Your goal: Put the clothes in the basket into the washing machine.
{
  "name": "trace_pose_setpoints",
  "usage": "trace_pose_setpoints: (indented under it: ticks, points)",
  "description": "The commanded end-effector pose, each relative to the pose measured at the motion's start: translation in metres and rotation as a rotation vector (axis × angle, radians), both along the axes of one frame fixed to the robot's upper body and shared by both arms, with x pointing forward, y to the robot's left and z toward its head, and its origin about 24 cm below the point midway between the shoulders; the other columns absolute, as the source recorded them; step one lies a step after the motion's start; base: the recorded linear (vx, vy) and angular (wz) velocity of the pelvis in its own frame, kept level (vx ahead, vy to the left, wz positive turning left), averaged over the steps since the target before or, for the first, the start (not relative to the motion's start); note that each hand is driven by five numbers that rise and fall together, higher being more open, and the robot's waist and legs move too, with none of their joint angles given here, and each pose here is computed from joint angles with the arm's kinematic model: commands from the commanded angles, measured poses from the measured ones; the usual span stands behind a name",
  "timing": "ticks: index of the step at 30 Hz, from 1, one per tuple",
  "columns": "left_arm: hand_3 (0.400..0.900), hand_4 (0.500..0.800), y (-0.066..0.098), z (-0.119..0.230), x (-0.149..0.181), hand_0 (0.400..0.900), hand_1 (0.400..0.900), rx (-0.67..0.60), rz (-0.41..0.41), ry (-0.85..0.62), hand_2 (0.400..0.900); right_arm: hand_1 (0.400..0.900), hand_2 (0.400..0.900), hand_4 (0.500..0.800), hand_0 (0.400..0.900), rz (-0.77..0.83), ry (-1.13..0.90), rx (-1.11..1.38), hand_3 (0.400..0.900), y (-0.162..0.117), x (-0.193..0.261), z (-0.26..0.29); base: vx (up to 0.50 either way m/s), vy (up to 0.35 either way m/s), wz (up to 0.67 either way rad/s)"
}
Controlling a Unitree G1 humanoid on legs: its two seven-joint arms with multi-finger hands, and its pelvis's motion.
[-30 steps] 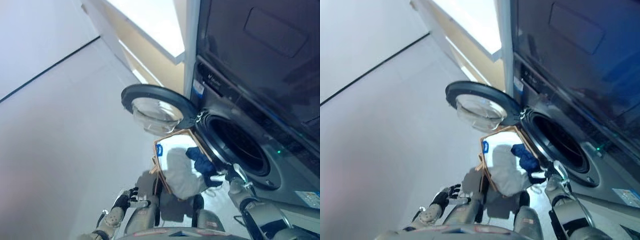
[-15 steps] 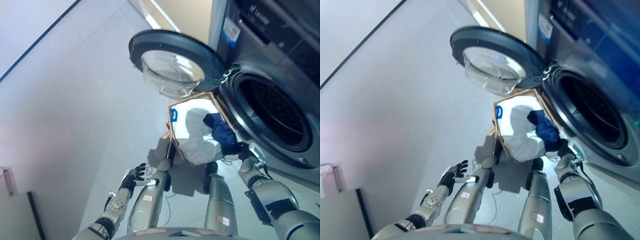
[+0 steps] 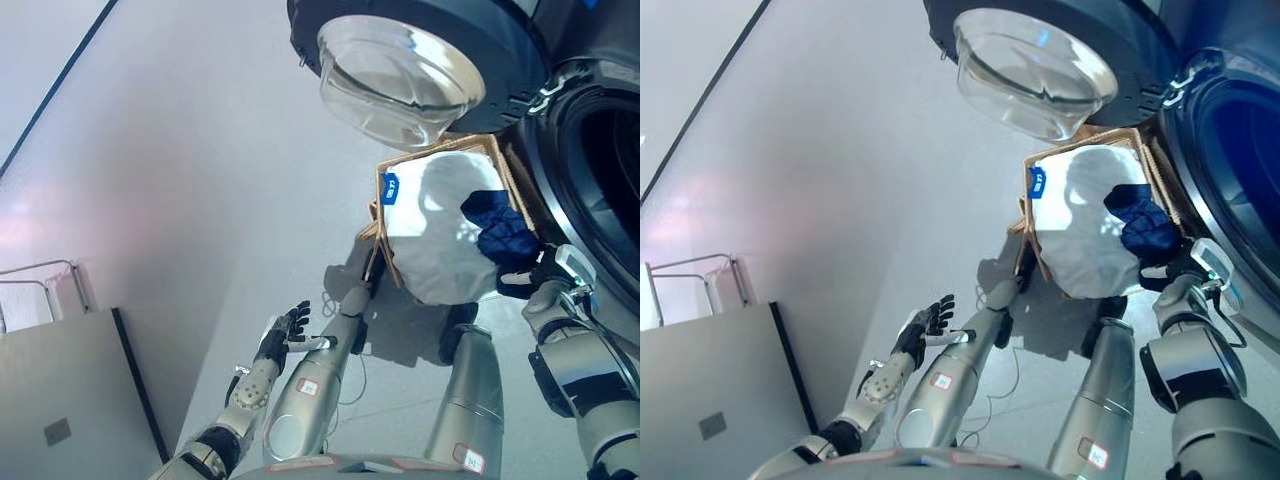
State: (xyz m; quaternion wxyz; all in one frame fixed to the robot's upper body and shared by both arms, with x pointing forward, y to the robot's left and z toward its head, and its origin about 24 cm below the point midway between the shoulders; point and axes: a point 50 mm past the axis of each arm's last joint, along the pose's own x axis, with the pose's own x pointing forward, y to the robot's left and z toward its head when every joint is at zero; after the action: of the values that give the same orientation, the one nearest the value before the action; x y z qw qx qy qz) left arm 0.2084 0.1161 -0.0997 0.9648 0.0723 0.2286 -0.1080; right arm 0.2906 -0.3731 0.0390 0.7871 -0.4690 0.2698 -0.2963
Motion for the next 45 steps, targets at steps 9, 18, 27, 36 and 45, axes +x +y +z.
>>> trace_pose_setpoints:
  ticks: [9, 18, 27, 36, 45]
  points:
    - [0.9, 0.8, 0.011, -0.006, -0.011, 0.9, 0.9, 0.01, 0.055, 0.017, 0.9, 0.635, 0.635, 0.641, 0.635, -0.067, -0.105, -0.059, 0.635, -0.017, 0.001, 0.026, 0.021, -0.013, 0.11]
    - [0.9, 0.8, 0.02, -0.01, -0.01, 0.9, 0.9, 0.052, 0.061, 0.044, 0.9, 0.4, 0.4, 0.5, 0.4, -0.035, -0.216, -0.106, 0.4, -0.011, 0.029, 0.068, -0.003, 0.011, -0.01]
    - [0.9, 0.8, 0.032, -0.005, 0.009, 0.9, 0.9, 0.071, 0.157, 0.033, 0.9, 0.4, 0.4, 0.5, 0.4, 0.016, -0.193, -0.031, 0.4, 0.014, 0.029, 0.033, -0.003, 0.012, -0.12]
    - [0.9, 0.8, 0.043, -0.014, -0.008, 0.9, 0.9, 0.084, 0.206, 0.079, 0.9, 0.4, 0.4, 0.5, 0.4, -0.052, -0.421, 0.216, 0.4, 0.033, 0.042, 0.034, 0.02, 0.009, -0.14]
    - [0.9, 0.8, 0.053, -0.023, -0.022, 0.9, 0.9, 0.09, 0.268, 0.124, 0.9, 0.4, 0.4, 0.5, 0.4, -0.311, -0.89, 0.801, 0.4, 0.061, 0.046, 0.018, 0.011, 0.037, -0.29]
